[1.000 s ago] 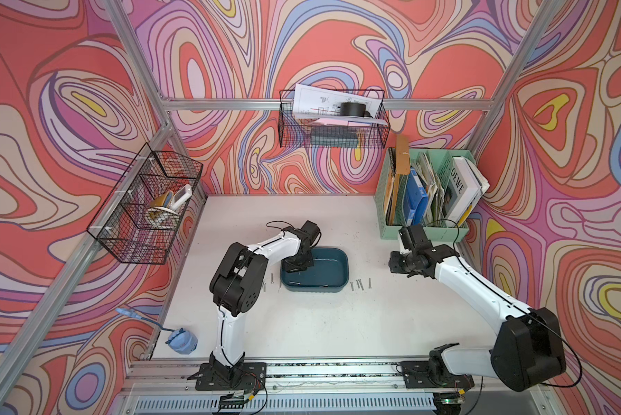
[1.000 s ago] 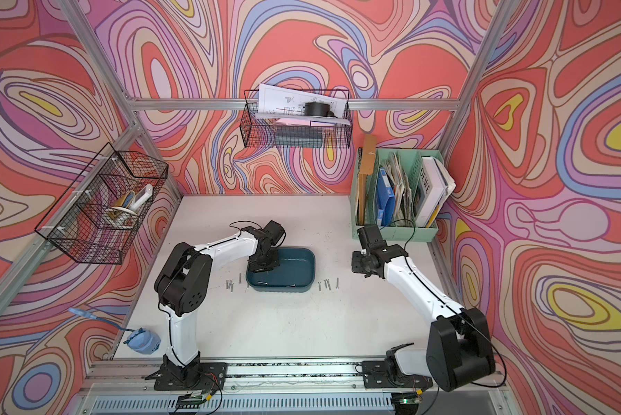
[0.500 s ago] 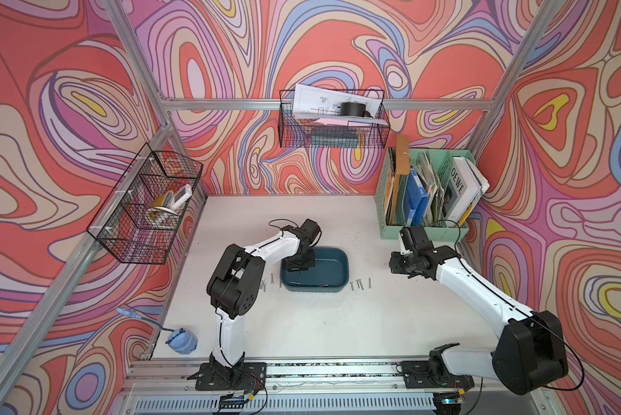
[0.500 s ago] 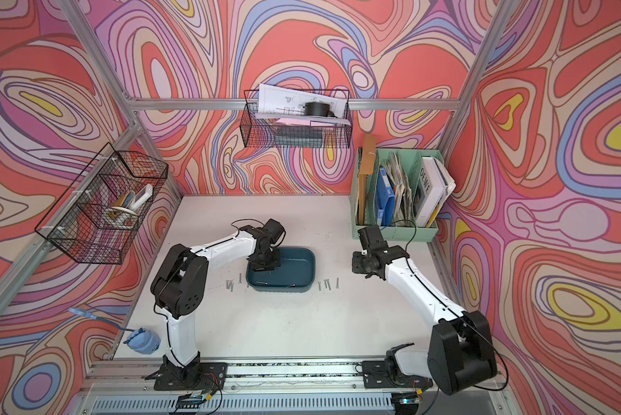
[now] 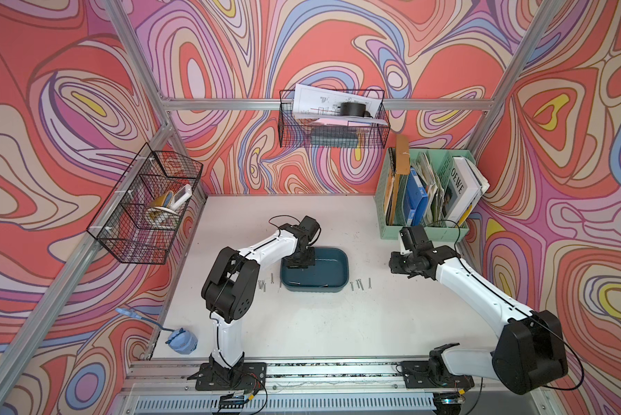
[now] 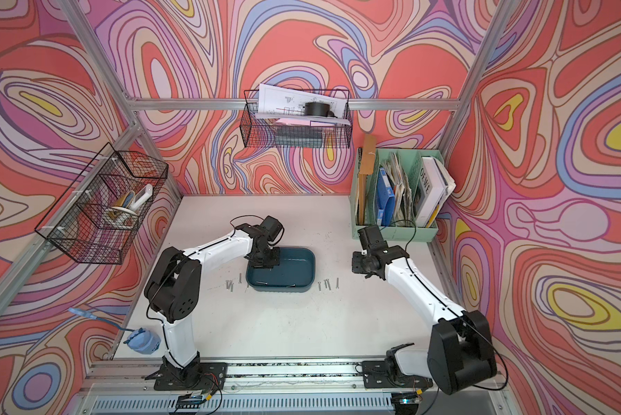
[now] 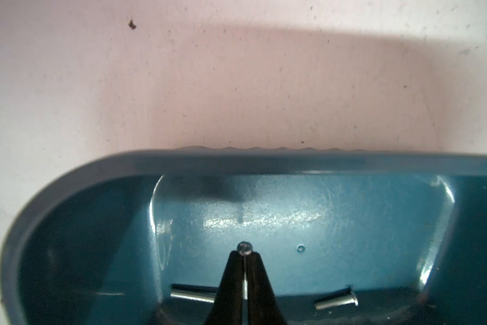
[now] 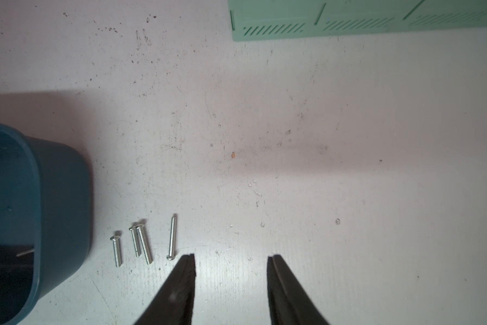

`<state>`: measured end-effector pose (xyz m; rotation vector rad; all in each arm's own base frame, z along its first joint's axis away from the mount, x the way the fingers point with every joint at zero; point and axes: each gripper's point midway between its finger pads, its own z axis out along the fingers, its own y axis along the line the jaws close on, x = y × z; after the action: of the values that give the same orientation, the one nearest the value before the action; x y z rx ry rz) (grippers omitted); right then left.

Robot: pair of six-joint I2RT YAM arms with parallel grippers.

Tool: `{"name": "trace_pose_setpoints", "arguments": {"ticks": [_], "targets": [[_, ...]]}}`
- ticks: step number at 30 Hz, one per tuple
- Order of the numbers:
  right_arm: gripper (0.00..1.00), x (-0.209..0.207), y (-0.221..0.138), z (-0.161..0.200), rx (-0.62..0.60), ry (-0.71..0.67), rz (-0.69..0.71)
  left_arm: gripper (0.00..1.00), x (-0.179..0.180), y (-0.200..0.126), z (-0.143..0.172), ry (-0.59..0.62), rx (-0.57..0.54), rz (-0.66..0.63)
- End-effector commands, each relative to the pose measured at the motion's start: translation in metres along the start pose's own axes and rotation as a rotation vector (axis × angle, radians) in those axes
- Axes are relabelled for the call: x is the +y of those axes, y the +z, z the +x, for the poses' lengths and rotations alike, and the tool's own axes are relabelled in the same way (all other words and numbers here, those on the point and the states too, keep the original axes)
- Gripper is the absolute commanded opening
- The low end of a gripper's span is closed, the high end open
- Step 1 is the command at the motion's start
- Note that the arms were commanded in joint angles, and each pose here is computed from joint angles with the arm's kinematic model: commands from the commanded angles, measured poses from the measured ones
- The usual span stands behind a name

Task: Take out the screws from the storage box
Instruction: Pick up the screw from the storage box.

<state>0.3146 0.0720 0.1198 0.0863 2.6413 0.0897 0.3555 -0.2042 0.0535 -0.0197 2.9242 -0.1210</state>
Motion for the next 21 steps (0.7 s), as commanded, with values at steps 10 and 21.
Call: {"name": "trace_pose_setpoints", "arguments": {"ticks": [10, 21], "targets": [[0.43, 0.002, 0.007, -0.001, 0.012, 0.003, -0.011, 0.09, 0.003, 0.003, 0.01, 0.065, 0.039, -0.018], [0.44, 0.001, 0.006, 0.0, 0.011, 0.002, -0.006, 0.09, 0.007, -0.016, 0.007, 0.074, 0.005, -0.024]]}}
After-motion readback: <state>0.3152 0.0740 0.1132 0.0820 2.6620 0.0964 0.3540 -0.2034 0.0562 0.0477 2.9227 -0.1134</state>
